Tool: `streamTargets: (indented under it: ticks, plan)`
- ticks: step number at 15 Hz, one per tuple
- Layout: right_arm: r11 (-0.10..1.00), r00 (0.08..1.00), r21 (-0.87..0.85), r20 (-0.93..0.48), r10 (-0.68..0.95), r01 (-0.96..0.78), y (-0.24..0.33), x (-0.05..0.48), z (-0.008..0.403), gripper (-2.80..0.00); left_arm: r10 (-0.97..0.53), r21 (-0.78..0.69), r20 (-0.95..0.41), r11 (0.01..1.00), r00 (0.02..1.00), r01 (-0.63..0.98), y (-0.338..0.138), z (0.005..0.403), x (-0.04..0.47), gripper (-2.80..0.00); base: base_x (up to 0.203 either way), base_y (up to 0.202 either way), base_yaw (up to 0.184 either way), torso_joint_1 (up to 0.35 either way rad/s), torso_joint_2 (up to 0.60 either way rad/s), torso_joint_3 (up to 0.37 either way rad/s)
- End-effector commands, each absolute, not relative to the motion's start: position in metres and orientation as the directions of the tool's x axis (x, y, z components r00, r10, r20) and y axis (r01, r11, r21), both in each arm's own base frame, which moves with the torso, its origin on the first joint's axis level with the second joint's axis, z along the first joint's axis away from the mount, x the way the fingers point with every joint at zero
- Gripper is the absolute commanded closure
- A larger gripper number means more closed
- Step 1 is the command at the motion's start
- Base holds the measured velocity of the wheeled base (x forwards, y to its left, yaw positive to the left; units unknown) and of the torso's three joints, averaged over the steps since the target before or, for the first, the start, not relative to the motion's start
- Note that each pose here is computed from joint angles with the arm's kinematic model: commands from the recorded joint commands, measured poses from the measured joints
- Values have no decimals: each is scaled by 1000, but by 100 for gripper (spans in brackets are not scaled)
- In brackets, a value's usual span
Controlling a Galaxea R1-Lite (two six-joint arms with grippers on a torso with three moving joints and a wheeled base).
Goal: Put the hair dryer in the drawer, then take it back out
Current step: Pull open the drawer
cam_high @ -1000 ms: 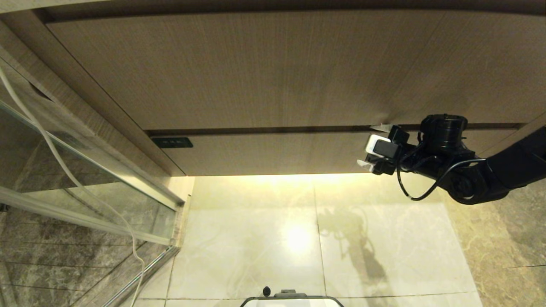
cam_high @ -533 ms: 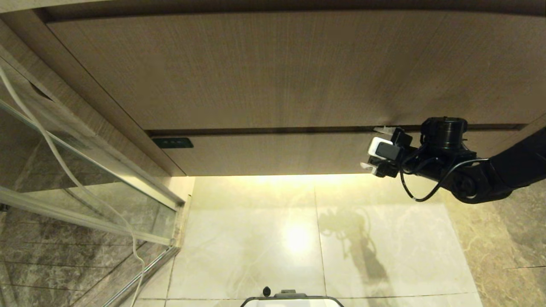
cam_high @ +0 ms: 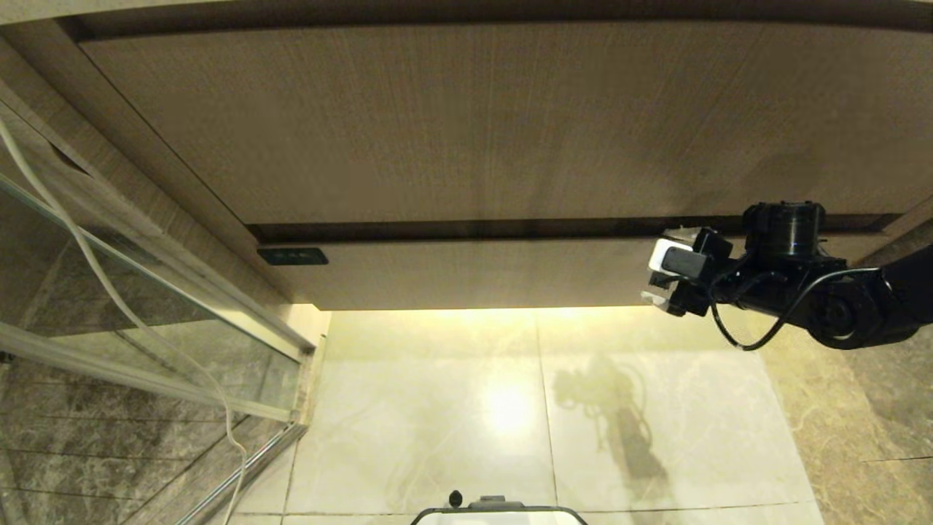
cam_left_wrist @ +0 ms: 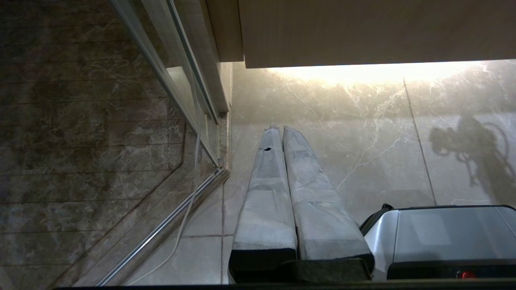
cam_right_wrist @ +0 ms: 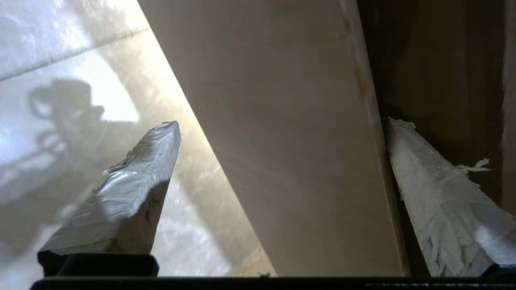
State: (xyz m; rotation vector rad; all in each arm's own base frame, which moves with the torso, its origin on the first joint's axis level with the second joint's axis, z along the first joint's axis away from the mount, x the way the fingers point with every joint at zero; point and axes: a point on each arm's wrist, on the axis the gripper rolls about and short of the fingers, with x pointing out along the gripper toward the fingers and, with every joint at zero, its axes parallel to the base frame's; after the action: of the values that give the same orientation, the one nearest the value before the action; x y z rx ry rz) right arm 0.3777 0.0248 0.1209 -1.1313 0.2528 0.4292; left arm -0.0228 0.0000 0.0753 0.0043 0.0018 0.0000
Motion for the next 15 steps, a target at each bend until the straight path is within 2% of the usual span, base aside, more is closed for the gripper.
streamTargets:
  ticks: [1,12,15]
  plan:
    - [353,886,-813,-414,206,-462,25,373,120,-280,0,5,-3,1000,1000,0,0,75,-23,0,0,0,0,0,0,0]
    - [404,901,-805,-392,187,-434,26,363,132,-280,0,5,-3,1000,1000,0,0,75,-23,0,0,0,0,0,0,0]
    - [411,921,-824,-339,192,-390,26,347,157,-280,0,5,-3,1000,1000,0,0,75,-23,0,0,0,0,0,0,0]
